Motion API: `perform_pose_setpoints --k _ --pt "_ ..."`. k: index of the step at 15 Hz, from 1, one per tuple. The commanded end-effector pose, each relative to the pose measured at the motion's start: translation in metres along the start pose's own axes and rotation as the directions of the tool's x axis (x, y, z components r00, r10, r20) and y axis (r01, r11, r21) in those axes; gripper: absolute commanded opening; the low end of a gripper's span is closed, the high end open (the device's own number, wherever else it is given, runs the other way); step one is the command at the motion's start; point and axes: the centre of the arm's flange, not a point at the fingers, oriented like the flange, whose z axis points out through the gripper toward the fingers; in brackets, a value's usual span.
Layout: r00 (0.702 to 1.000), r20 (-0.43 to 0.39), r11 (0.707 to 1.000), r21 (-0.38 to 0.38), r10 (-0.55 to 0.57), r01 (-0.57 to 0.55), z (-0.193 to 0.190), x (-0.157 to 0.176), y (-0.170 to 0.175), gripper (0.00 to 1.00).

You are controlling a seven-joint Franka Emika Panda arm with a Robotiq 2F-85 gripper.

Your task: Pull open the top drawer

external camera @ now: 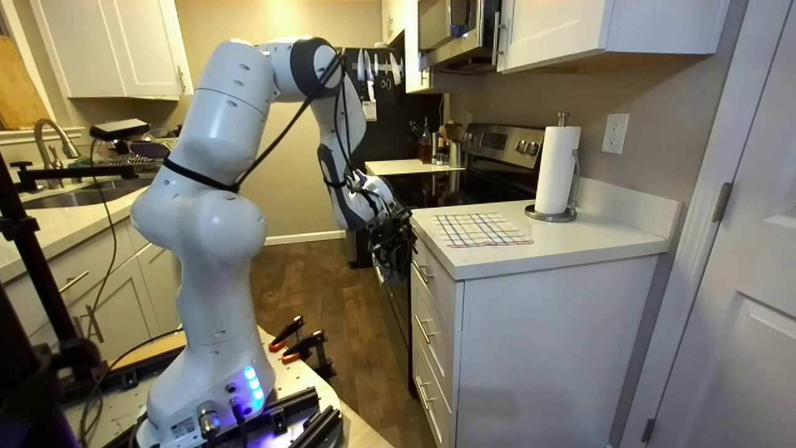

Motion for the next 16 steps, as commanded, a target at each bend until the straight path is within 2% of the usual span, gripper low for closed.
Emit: perform_pose_setpoints --k 1,6,9,13,16 --pt "0.999 0.011 0.997 0.069 -0.033 0.032 -0.032 -0.007 -0.028 1.00" --pt "1.000 0.020 0.992 0.124 -0.020 0.017 -0.048 -0.001 -0.057 1.00" --pt "0.998 0.056 0.992 0.119 0.022 -0.029 -0.049 0.000 -0.052 1.00" --pt "0.979 0.151 0.989 0.040 0.138 -0.146 -0.048 0.001 -0.038 1.00" --pt "0.937 0.209 0.959 -0.014 0.281 -0.284 -0.046 0.007 -0.032 1.00"
